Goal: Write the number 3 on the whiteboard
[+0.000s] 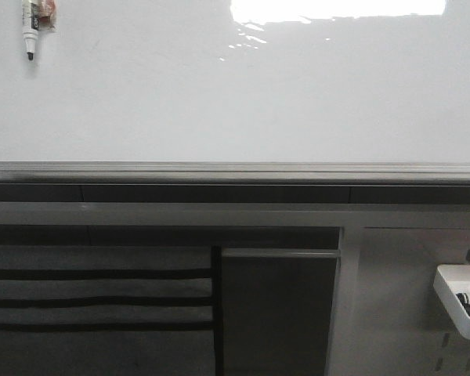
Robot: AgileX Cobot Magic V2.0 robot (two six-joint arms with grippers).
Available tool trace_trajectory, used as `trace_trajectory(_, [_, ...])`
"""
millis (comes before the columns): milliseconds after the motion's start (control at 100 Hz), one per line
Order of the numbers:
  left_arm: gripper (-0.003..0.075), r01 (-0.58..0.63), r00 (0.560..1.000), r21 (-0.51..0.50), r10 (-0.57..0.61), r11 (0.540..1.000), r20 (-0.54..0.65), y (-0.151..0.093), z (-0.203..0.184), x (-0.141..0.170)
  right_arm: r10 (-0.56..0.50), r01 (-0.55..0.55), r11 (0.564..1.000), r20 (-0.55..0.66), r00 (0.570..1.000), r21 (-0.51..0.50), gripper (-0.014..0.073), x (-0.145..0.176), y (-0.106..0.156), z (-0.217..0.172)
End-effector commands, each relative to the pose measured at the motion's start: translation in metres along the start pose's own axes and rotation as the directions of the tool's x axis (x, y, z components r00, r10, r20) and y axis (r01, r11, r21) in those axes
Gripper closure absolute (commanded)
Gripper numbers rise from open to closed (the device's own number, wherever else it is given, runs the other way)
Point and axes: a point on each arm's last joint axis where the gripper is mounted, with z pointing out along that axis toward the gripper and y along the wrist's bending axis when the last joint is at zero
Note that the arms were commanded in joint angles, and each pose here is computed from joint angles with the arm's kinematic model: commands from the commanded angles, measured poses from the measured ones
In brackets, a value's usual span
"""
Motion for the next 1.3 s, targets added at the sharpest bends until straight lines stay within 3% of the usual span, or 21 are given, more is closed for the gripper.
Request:
trace_trajectory(0, [0.0738,0.017,0.994,0.001,-0.017,1.0,0.109,0.0001,-0.003,-0.008,-0.009,0.009,1.0,0.085,0.996,-0.001,0.0669,-0.0016,0.0,-0.0015])
trace_trajectory(1160, [0.0738,0.017,0.994,0.001,-0.017,1.0,0.111,0.0001,-0.003,-0.0082,-0.01,0.01,1.0,0.102,0.995,-0.001,0.0669,-0.0031,0.0,-0.0017])
trace_trajectory(1290, [0.0738,0.013,0.985,-0.001,-0.013,1.0,0.173,0.0004,-0.004,-0.0148,-0.01,0.01,1.0,0.118,0.993,-0.001,0.0669,-0.0046,0.0,-0.0018])
